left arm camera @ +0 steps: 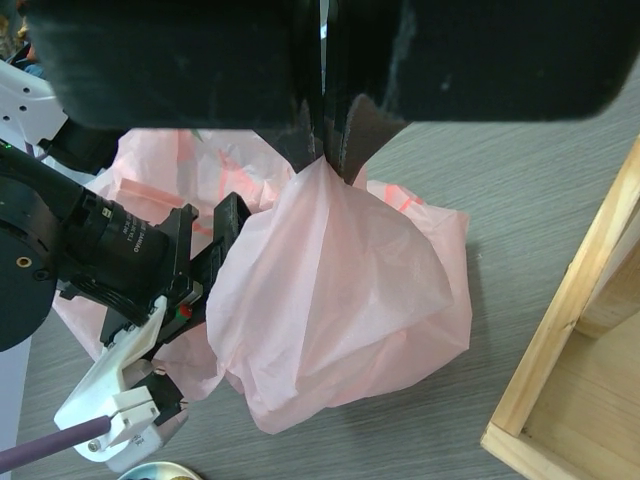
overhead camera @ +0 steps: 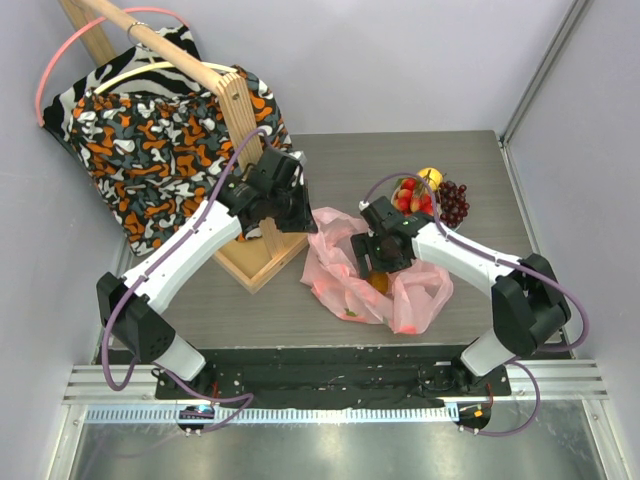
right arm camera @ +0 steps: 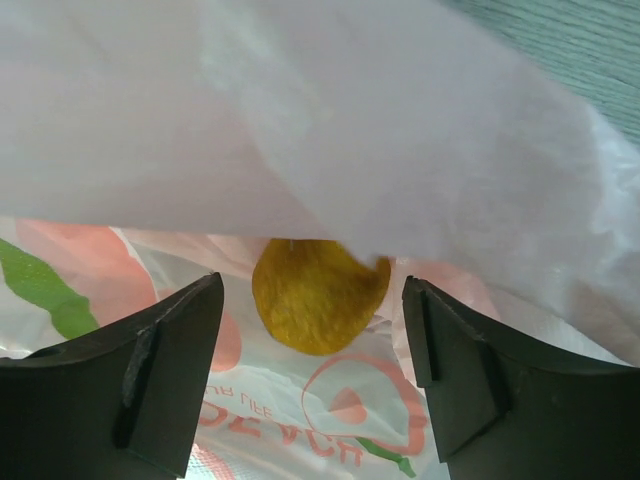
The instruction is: Place the fruits into the plastic bag
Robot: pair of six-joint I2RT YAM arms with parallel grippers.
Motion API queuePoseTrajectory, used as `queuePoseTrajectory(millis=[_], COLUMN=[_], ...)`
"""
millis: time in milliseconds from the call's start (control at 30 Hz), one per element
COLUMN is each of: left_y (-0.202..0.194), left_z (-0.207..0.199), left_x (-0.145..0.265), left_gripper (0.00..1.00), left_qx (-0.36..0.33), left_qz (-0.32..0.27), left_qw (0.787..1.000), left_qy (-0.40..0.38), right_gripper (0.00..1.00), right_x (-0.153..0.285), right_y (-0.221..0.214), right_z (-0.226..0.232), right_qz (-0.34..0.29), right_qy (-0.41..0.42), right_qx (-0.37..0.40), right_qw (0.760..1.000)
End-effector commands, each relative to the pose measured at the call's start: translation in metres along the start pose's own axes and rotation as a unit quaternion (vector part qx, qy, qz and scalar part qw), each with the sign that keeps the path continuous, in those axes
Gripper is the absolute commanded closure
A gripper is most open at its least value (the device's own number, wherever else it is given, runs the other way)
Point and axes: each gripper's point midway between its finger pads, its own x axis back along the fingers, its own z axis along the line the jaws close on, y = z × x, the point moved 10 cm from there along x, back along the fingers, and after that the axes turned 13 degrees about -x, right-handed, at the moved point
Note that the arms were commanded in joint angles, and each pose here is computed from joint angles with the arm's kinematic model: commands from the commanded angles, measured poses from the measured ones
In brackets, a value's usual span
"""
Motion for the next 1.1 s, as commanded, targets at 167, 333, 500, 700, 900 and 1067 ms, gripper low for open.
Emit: queuePoseTrajectory(millis=[167,333,500,700,900,1067], left_y=[0.003,0.002,0.001,0.000,-0.001,-0.001], left_z=[0.003,0.004,0.004,0.004,0.005,0.006], left_x=[0.007,0.007,0.007,0.006,0.006,0.007], left_gripper=[1.00,1.00,1.00,1.00,1.00,1.00], left_qx=[0.021,0.023,0.023,0.024,0.025,0.025], left_qz=[-0.020,-0.019,-0.021,-0.020,-0.021,-0.023], left_qw=[1.000,0.999,0.999,0.999,0.999,0.999], left_qy=[-0.009,-0.010,-0.011,-0.011,-0.010,-0.008], right_gripper=[0.19,0.20,0.20,0.21,0.22,0.23], right_x=[0.024,0.041,0.062,0.079,0.099,0.109], right_y=[0.011,0.018,0.023,0.025,0.030,0.036], right_z=[0.010,0.015,0.022,0.029,0.040,0.047], right_qz=[-0.049,-0.077,-0.099,-0.114,-0.133,-0.146], right_qy=[0.042,0.066,0.117,0.170,0.240,0.270], right_qx=[-0.007,-0.010,0.001,0.012,0.028,0.032], right_qw=[0.998,0.995,0.988,0.979,0.961,0.951])
